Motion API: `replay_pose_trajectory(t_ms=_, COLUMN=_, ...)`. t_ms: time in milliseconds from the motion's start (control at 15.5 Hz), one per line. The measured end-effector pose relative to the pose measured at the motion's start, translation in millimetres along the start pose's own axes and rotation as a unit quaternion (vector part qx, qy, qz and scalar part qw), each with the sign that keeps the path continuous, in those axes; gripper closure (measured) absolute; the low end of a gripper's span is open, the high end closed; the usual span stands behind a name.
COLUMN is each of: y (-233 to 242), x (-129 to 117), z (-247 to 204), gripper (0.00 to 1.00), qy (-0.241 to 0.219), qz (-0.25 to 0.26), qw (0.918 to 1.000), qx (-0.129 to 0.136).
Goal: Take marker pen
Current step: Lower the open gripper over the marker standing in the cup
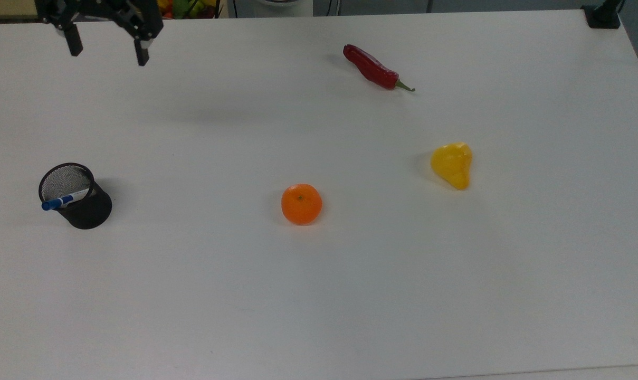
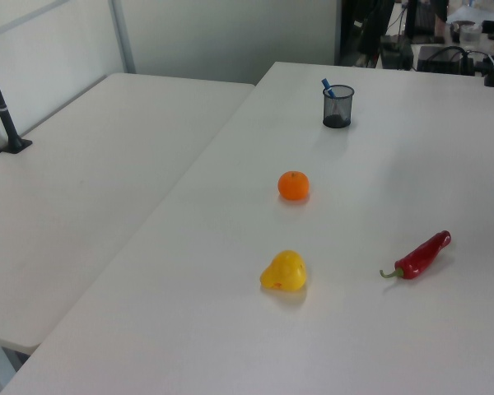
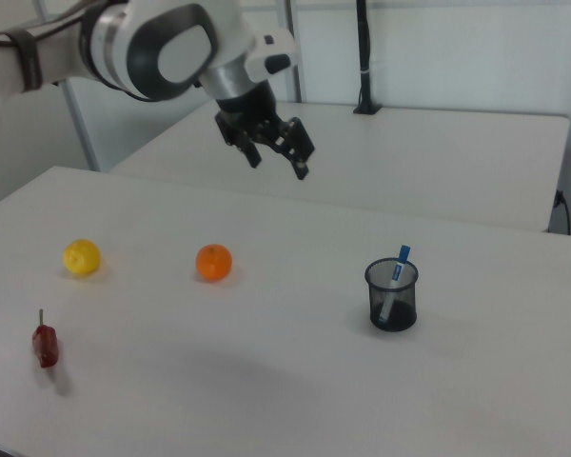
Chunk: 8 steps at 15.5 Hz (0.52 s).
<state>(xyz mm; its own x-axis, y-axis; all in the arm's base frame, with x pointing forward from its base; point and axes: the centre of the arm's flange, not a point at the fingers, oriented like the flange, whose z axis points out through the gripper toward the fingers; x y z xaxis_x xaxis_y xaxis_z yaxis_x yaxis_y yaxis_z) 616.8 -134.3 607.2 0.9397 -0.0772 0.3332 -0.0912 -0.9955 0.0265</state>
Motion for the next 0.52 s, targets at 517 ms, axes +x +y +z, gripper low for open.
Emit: replay_pose_trajectory(t_ms=517, y=62.0, x=21.5, z=76.5, gripper=0.0, qy=0.072, qz=0.041, qw=0.9963, qx=-0.024)
